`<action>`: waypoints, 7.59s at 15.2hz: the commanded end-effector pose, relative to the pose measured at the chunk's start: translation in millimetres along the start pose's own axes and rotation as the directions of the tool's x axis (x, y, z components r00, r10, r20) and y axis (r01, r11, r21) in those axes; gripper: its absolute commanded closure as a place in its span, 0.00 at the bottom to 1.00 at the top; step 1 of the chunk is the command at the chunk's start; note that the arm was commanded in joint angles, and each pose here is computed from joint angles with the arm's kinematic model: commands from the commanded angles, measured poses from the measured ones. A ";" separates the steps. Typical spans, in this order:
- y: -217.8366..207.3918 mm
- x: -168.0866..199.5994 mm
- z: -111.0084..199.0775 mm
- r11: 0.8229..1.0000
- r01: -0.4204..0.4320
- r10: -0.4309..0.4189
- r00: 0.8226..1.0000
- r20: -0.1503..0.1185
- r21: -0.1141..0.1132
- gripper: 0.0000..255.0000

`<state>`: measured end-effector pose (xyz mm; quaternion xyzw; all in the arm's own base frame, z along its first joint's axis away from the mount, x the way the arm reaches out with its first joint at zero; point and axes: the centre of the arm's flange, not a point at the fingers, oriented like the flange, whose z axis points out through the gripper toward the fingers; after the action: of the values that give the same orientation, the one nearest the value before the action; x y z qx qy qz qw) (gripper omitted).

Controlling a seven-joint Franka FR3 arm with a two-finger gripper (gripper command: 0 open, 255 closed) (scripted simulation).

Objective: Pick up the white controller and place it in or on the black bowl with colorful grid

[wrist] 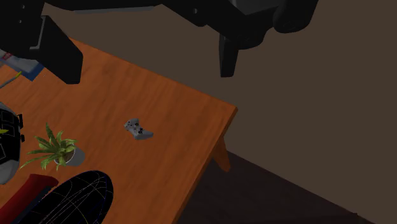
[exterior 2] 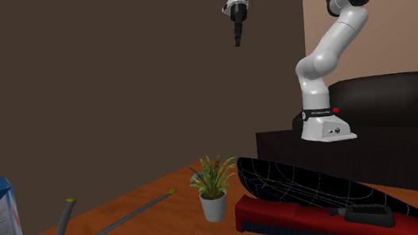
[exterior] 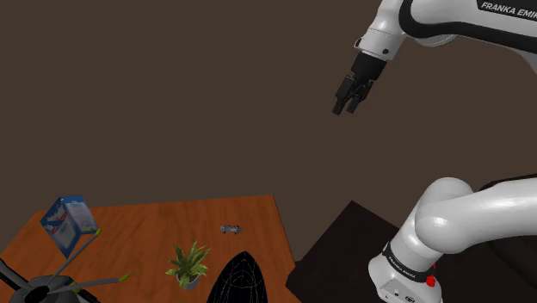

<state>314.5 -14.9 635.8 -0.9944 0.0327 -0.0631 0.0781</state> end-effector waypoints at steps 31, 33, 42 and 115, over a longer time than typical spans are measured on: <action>-133.2 109.2 360.3 0.978 0.209 -0.208 0.977 0.049 -0.023 0.00; -142.5 114.9 384.7 0.975 0.223 -0.221 0.974 0.052 -0.024 0.00; -184.6 137.9 494.5 0.958 0.284 -0.282 0.957 0.068 -0.028 0.00; -226.8 145.9 460.5 0.981 0.181 -0.168 0.971 0.168 -0.065 0.00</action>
<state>527.8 272.2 250.6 -0.9964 -0.0755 -0.0004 0.0382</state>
